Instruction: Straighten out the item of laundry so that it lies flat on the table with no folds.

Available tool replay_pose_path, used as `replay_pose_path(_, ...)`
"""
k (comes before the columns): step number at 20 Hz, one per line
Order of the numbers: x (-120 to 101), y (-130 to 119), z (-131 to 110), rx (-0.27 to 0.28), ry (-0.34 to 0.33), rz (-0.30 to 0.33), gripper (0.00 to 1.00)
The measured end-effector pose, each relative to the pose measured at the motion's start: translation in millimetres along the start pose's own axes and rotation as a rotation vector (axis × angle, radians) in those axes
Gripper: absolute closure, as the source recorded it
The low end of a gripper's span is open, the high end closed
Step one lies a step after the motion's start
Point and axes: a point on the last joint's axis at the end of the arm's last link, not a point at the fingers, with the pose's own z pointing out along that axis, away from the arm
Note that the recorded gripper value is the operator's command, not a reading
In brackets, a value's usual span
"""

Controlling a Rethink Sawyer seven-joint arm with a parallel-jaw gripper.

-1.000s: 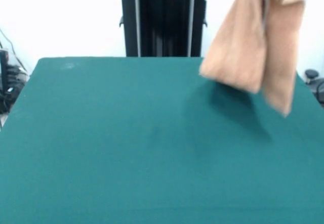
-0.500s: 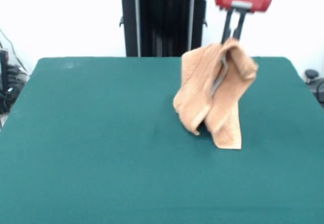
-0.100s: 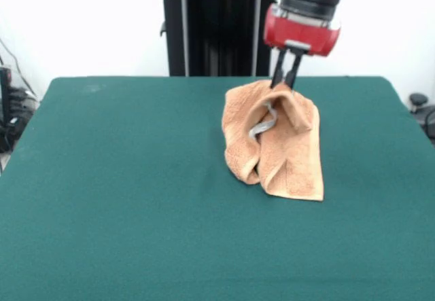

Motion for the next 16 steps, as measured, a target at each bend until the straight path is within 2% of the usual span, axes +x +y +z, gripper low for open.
replay_pose_path(6, -12, -26, 20, 0.014, -0.021, 0.043, 1.0)
replay_pose_path(12, -28, -73, 39, 0.035, -0.049, 0.123, 1.0)
replay_pose_path(16, -30, -83, 43, 0.044, -0.057, 0.136, 1.0)
